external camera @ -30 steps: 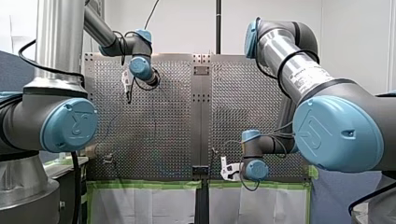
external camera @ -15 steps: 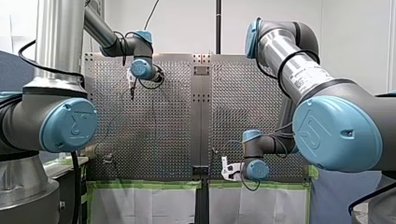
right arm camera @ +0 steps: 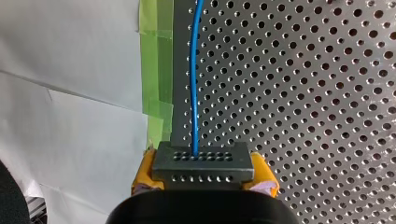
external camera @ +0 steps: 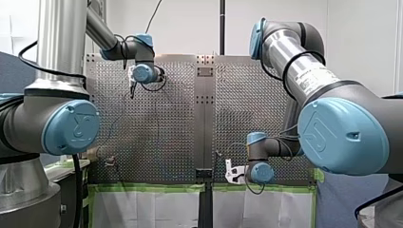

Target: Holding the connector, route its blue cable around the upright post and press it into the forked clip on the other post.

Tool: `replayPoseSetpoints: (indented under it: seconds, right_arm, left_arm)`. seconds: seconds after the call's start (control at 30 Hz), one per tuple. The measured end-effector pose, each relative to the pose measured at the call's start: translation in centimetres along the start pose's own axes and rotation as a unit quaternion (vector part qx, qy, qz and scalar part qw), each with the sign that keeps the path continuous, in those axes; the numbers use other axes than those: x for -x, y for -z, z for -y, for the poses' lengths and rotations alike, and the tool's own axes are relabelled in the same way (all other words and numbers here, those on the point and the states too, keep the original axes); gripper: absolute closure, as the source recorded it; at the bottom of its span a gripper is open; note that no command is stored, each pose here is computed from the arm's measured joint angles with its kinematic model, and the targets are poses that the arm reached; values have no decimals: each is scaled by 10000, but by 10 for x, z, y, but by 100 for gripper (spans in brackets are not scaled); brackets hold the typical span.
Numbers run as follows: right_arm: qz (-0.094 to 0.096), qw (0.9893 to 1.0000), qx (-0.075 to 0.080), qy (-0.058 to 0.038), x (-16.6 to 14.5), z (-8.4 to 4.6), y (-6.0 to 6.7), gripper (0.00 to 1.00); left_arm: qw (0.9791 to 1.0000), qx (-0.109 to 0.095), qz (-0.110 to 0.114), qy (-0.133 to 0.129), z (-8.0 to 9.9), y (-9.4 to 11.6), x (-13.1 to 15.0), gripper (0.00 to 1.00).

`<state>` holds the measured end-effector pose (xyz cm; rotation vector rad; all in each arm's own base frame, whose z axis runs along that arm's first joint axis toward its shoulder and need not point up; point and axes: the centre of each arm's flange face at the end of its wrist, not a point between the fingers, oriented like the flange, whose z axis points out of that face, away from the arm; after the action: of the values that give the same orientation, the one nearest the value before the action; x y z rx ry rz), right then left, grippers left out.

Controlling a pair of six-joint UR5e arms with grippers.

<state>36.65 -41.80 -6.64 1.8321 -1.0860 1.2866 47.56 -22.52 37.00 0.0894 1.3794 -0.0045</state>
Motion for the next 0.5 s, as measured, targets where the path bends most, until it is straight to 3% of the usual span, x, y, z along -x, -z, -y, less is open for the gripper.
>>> replayPoseSetpoints:
  seconds: [0.3, 0.5]
  right_arm:
    - [1, 10000, 3, -2, 0, -1, 0, 100]
    - [-4, 10000, 2, -2, 0, 0, 0, 100]
  left_arm:
    - [9992, 110, 37, -372, 1, -11, -27, 0]
    - [9971, 365, 20, -672, -4, -17, -41, 0]
